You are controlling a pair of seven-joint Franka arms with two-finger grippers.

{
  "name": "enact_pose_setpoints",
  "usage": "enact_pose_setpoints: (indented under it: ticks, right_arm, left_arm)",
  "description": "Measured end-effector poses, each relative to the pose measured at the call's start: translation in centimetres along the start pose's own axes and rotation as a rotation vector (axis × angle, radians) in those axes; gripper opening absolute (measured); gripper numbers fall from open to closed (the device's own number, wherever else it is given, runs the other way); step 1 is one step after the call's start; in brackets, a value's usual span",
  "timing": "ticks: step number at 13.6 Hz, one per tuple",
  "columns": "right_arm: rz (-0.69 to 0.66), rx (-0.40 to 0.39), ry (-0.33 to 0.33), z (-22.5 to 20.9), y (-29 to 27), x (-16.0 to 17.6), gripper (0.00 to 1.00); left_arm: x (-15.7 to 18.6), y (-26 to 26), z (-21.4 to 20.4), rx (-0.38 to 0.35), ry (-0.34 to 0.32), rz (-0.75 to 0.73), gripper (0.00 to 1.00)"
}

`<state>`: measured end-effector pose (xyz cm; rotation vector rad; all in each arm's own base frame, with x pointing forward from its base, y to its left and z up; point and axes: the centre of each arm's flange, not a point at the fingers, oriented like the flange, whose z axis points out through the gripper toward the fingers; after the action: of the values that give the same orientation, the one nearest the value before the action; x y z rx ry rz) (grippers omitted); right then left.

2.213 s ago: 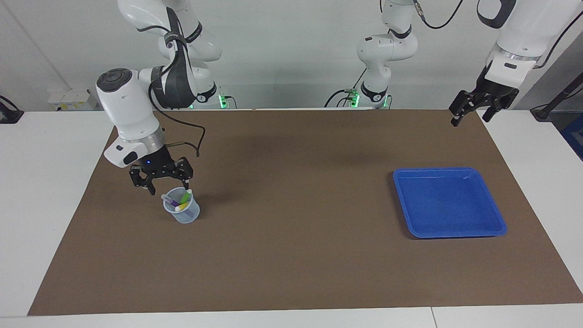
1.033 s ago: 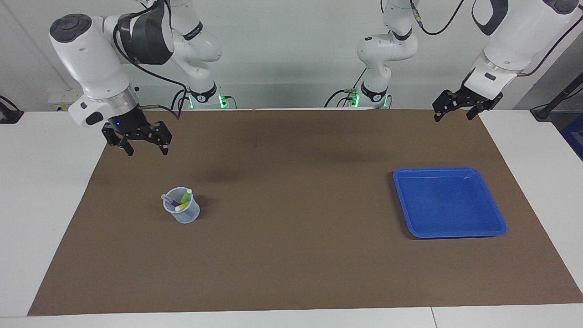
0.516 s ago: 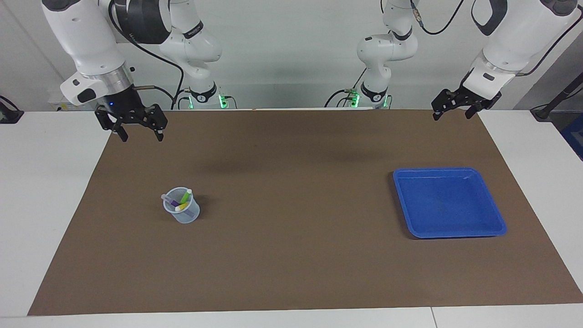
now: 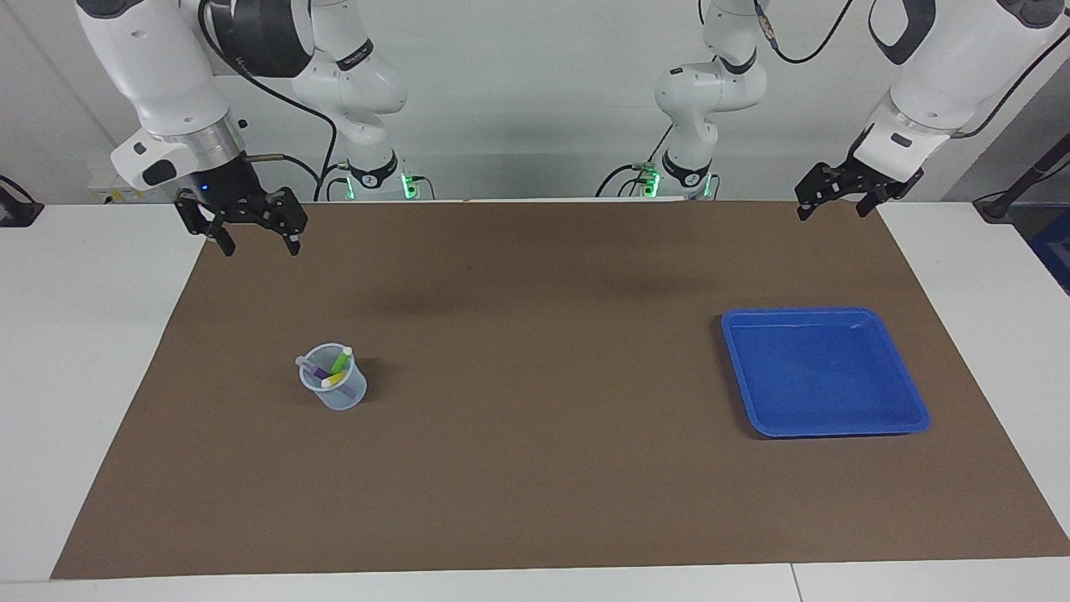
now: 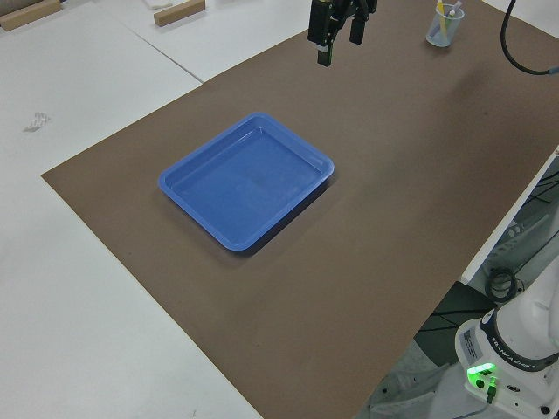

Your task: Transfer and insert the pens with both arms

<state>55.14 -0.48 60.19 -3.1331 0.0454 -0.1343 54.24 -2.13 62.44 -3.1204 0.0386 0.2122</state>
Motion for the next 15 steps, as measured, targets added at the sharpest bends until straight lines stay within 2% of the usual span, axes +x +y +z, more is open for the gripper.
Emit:
enact_pose_setpoints:
  ticks: [6,9,15]
  right_arm:
    - [0.005,0.000,0.012,-0.9,0.3,0.1,1.00]
    - [0.012,0.000,-0.023,-2.2,0.7,-0.3,1.00]
    - [0.010,0.001,-0.048,-2.6,0.6,-0.5,1.00]
  left_arm:
    - [0.0,0.1,0.0,0.000,0.000,0.001,1.00]
    - [0.0,0.1,0.0,0.000,-0.001,0.001,1.00]
    - [0.0,0.1,0.0,0.000,-0.001,0.001,1.00]
